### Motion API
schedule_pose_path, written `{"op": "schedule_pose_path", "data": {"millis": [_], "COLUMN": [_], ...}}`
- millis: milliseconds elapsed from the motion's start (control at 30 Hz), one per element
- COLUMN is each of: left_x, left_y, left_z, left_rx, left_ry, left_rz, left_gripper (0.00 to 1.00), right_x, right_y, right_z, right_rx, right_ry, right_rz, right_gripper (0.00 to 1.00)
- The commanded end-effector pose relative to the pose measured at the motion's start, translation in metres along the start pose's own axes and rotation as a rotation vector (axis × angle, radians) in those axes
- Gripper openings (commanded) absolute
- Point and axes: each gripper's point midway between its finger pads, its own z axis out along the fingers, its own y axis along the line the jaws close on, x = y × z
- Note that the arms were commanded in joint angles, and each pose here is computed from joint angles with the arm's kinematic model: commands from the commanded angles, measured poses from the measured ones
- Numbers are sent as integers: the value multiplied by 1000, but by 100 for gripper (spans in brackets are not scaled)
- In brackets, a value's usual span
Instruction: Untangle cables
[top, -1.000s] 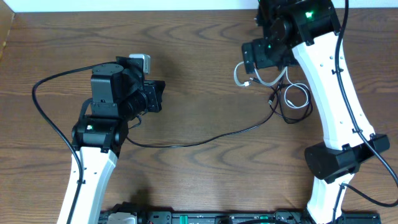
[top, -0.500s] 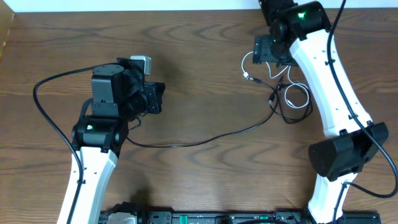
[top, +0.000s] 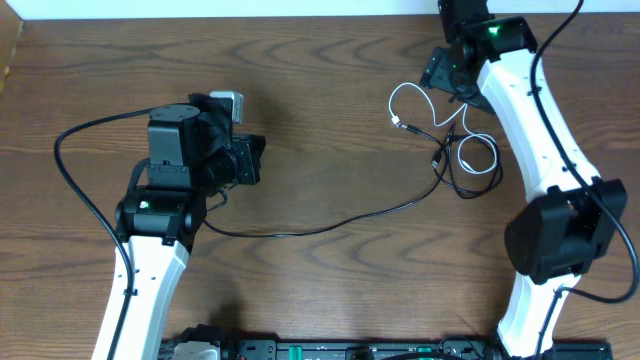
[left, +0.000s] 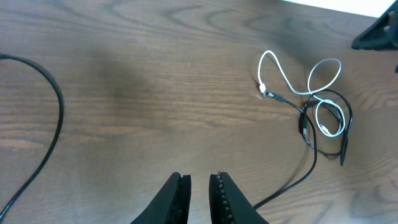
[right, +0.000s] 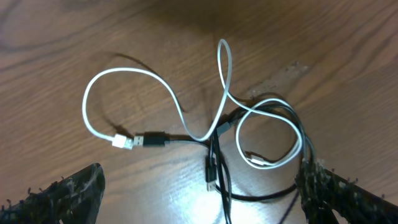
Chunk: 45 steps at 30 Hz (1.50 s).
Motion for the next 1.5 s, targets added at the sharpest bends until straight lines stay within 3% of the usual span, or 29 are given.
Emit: {"op": "schedule_pose_path", "data": {"millis": [0, 233, 533, 600, 767, 800, 867, 900, 1200, 1467], "left_x": [6, 20, 31, 31, 31, 31, 31, 31, 32, 31], "left_y": [0, 4, 7, 7, 3, 3, 3, 3, 2, -1], "left_z": [1, 6, 10, 9, 9, 9, 9, 9, 9, 9], "left_rx": [3, -3, -7, -4, 19, 19, 19, 19, 24, 37], "left_ry": [24, 59, 86, 86, 90, 90, 90, 90, 91, 90], "left_rz": [3, -11, -22, -22, -23, -23, -23, -23, -23, -22], "left_gripper": [17, 17, 17, 17, 17, 17, 17, 17, 17, 17], "right_x": [4, 15, 2, 0, 2, 3, 5, 6, 6, -45], "right_y": [-7, -15, -30, -37, -44, -43, -43, -42, -11, -12], "right_z": [28, 70, 94, 99, 112, 114, 118, 119, 105, 28], "right_rx": [61, 140, 157, 166, 173, 169, 171, 171, 2, -43], "right_ry": [23, 78, 73, 78, 113, 119, 126, 129, 204, 41], "right_rz": [86, 151, 246, 259, 271, 263, 257, 256, 176, 58], "right_gripper": [95, 96, 94, 87, 57, 45, 3, 1, 1, 1]}}
